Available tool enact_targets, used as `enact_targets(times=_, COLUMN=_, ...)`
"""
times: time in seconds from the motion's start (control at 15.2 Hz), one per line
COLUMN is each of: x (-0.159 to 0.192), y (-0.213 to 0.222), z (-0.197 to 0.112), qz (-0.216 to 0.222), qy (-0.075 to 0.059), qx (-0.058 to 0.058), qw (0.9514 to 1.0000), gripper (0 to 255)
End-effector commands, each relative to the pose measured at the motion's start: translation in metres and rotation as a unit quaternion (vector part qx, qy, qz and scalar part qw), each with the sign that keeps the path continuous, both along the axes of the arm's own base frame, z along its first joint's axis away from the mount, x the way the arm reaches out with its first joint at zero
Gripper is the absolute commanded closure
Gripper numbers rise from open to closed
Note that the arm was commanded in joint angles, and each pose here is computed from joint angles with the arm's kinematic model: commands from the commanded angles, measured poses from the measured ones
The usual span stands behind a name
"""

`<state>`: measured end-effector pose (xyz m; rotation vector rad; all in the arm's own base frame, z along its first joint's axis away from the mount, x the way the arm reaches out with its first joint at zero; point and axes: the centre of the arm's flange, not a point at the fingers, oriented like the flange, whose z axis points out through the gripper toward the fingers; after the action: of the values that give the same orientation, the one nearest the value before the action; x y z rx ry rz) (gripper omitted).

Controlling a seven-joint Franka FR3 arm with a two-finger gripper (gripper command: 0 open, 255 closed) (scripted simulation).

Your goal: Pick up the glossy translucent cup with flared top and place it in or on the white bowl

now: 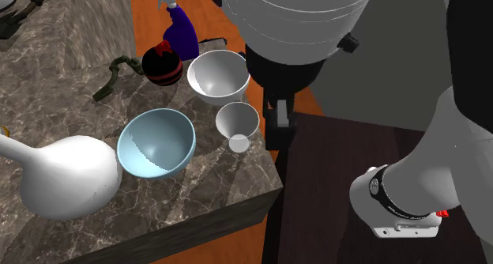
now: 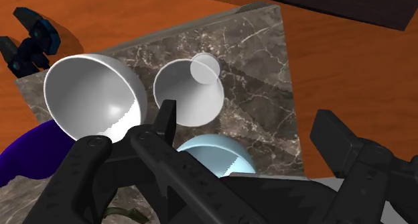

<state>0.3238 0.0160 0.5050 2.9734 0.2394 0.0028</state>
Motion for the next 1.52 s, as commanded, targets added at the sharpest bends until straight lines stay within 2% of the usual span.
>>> enact_targets(times=0.0, x=0.007, y=0.003, z=-0.024, qz=-0.001, qy=-0.004, qx=-0.008, qw=1.0, gripper=0)
enact_targets(times=0.73, x=0.057, y=0.001, z=-0.156, qz=-0.008, qy=-0.018, qx=-0.05, qw=0.9986, gripper=0)
enact_targets(times=1.19, x=0.059, y=-0.009, z=-0.192, qz=-0.008, qy=-0.018, qx=-0.05, qw=0.9986, gripper=0)
enact_targets(times=1.45, x=0.059, y=-0.01, z=-0.195, qz=-0.008, qy=-0.018, qx=-0.05, qw=0.9986, gripper=0)
